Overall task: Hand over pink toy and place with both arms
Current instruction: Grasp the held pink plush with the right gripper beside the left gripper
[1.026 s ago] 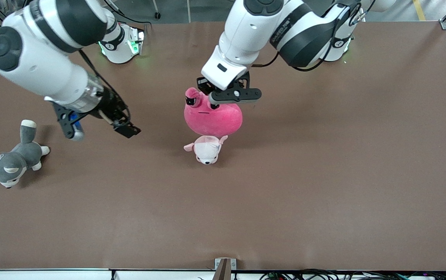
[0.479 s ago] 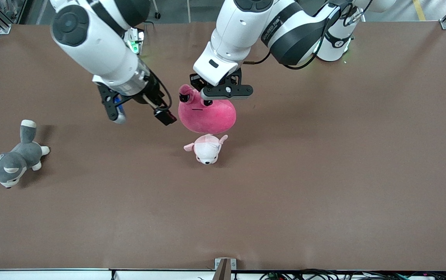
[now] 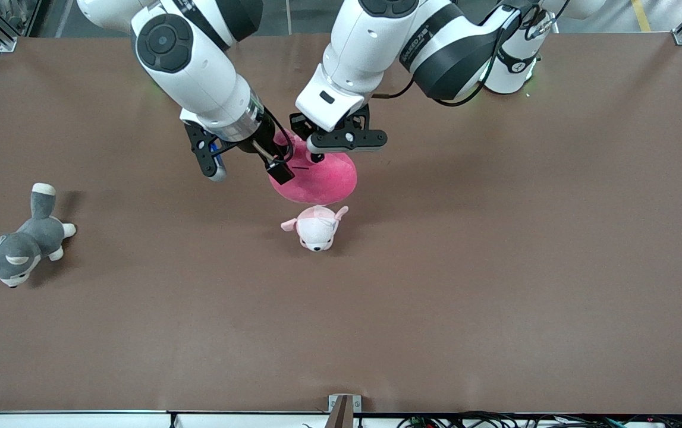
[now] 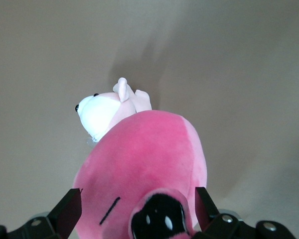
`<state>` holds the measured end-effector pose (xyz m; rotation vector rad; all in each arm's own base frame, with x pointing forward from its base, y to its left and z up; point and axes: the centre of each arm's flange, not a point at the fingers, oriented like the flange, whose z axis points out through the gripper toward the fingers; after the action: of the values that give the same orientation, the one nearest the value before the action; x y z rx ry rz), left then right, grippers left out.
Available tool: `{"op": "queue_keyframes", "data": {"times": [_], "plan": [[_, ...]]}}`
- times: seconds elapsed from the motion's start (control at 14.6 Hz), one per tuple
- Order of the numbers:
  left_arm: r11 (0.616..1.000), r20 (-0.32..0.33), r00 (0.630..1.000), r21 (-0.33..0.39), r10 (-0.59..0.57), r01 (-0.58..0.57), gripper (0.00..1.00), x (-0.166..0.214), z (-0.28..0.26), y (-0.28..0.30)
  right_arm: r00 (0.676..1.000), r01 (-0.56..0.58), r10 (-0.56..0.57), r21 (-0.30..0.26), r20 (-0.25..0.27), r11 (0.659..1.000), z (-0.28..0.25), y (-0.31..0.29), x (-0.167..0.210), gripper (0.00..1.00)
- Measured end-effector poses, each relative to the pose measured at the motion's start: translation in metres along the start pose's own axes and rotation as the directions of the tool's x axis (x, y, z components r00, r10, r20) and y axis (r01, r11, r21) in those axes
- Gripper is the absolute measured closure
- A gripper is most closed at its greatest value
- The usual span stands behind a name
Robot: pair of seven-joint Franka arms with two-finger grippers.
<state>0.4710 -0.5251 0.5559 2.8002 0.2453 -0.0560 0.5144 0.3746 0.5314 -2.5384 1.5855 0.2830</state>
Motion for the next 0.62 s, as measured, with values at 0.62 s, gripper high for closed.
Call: {"op": "queue_keyframes", "data": {"times": [0.62], "plan": [[1.000,-0.001,1.000,-0.002,-0.001,0.001,0.91,0.0001,-0.0001,0.0002,1.000,0.002,-0.002,-0.033,-0.002,0.999,-0.0045,0.0077,-0.0012,0.07]]}}
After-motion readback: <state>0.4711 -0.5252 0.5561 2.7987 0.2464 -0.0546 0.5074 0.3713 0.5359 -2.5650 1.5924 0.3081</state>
